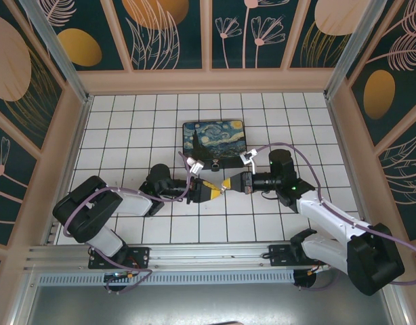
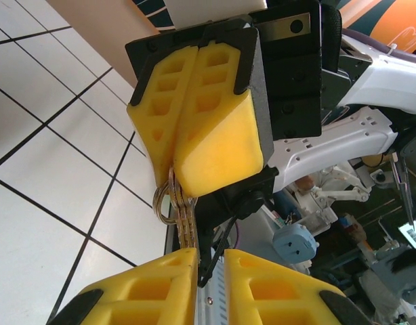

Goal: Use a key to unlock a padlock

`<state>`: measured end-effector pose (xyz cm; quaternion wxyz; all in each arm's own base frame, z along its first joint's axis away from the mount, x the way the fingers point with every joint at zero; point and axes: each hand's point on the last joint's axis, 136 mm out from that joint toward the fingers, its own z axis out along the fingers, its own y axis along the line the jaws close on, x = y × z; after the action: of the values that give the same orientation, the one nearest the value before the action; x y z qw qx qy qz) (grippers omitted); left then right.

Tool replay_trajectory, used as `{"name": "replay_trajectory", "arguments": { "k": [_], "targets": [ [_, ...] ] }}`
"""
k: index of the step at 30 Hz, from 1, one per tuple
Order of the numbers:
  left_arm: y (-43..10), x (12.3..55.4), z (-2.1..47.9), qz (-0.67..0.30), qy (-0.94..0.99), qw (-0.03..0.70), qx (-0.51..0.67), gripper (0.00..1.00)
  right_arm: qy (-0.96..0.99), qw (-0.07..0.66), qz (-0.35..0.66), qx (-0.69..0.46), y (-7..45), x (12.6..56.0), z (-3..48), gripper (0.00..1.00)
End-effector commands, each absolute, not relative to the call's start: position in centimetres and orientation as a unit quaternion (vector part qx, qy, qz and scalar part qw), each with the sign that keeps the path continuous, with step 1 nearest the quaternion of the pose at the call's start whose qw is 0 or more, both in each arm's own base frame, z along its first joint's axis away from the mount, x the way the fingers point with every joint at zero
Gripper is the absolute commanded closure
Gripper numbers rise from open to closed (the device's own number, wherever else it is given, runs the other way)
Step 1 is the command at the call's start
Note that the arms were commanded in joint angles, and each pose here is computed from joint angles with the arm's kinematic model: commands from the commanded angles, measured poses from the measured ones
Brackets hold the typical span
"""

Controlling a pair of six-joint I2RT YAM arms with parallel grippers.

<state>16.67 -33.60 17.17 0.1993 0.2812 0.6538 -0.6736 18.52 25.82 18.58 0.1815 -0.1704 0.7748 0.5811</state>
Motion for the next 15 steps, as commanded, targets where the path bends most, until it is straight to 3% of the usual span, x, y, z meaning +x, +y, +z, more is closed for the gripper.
{"name": "replay_trajectory", "arguments": {
  "k": [1, 15],
  "targets": [
    [-33.6, 16.4, 17.5, -0.677, 0.643, 0.203, 0.296, 0.84, 0.759, 0.190, 0.593, -0.190, 26.2, 18.3, 19.5, 1.00],
    [-33.7, 17.0, 16.8, -0.671, 0.653, 0.205, 0.287, 0.91, 0.747, 0.184, 0.605, -0.206, 26.5, 17.2, 20.1, 1.00]
  ]
}}
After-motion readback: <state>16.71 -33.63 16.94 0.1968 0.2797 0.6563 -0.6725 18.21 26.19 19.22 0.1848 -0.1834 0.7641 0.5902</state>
